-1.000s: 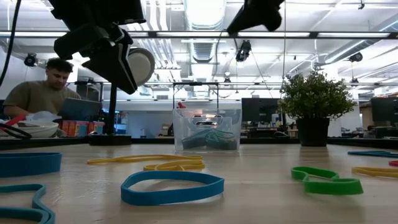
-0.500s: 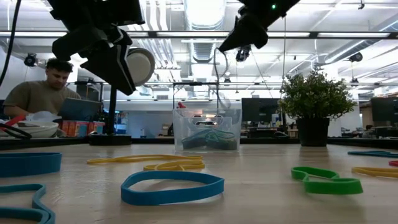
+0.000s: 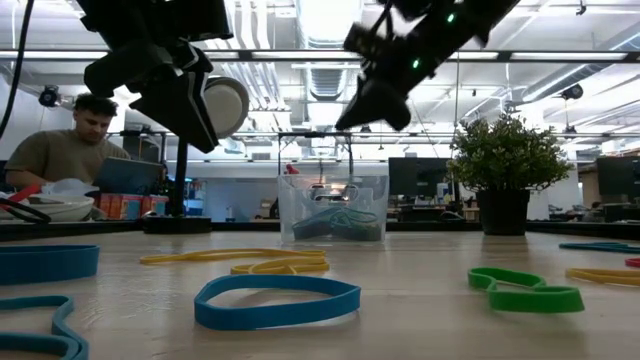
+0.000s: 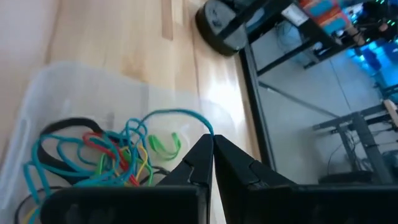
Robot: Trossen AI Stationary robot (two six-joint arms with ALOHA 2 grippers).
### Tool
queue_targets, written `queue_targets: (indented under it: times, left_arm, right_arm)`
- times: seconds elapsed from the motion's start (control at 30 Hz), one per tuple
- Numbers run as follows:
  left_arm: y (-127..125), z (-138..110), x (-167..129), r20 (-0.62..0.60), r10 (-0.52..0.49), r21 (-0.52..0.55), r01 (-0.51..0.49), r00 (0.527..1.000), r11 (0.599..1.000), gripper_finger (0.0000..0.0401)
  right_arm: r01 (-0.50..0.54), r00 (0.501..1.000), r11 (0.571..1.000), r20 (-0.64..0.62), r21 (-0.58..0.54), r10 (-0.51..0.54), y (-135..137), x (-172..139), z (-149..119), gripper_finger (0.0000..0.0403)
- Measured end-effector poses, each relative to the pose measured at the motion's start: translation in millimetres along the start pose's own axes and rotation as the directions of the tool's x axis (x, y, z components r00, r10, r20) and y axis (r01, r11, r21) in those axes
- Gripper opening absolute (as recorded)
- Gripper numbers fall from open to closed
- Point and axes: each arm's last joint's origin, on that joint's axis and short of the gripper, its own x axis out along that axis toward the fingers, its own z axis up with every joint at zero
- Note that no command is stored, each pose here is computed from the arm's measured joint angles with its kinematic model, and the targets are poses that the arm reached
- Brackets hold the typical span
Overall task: Pick and place rubber bands into bin
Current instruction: Put blue rubberband into the transparent bin
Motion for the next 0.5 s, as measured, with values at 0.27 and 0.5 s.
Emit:
queue_targets:
  times: [0.27,0.5]
  left_arm:
    - [0,0,0,0.000,0.000,0.000,0.000,1.000,1.000,0.0094]
    - [0,0,0,0.000,0.000,0.000,0.000,1.000,1.000,0.0094]
  right_arm:
    - [-0.020,0.996,1.000,-0.089,0.001,0.020,9,23,-14,0.0009]
    - [-0.147,0.984,0.989,-0.097,0.029,0.149,11,20,-18,0.0033]
